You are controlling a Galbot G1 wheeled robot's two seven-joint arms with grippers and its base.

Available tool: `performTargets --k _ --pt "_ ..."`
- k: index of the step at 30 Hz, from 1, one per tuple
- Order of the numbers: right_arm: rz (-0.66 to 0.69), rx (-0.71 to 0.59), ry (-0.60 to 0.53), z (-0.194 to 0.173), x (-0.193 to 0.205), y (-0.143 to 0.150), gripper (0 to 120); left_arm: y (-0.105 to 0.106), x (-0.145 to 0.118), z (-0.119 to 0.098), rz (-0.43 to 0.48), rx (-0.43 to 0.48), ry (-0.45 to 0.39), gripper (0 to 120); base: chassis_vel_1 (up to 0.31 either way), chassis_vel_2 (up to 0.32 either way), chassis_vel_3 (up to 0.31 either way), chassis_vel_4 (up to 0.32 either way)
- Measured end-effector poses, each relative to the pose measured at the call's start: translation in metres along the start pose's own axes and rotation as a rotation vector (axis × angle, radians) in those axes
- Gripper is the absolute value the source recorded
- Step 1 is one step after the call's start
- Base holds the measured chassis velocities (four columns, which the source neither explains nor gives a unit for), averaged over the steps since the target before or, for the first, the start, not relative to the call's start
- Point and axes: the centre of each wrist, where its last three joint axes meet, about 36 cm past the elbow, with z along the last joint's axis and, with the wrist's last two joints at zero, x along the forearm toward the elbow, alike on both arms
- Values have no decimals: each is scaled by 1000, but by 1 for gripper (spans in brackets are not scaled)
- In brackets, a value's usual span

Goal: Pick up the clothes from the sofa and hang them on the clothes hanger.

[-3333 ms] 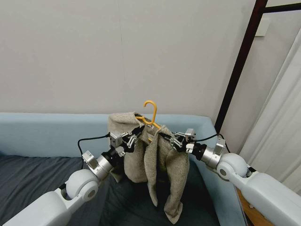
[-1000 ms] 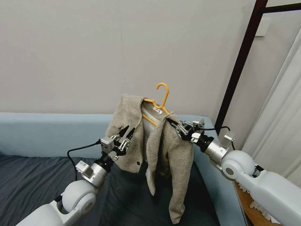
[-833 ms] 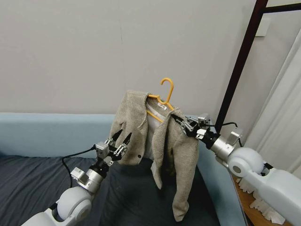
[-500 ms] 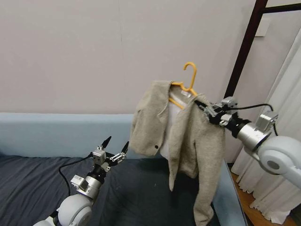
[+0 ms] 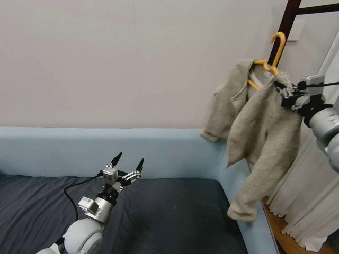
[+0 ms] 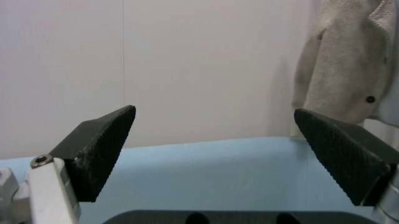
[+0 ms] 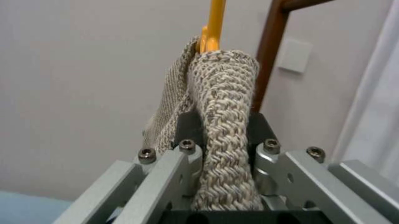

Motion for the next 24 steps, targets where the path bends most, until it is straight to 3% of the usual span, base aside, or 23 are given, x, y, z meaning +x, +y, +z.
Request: performTargets --k 9,24 --pt "140 82 10 -14 -9 -42 10 -3 -2 -2 1 5 -14 100 0 0 0 0" --pt "317 9 83 31 -48 -83 10 -2 -10 0 15 0 -20 100 0 0 0 0"
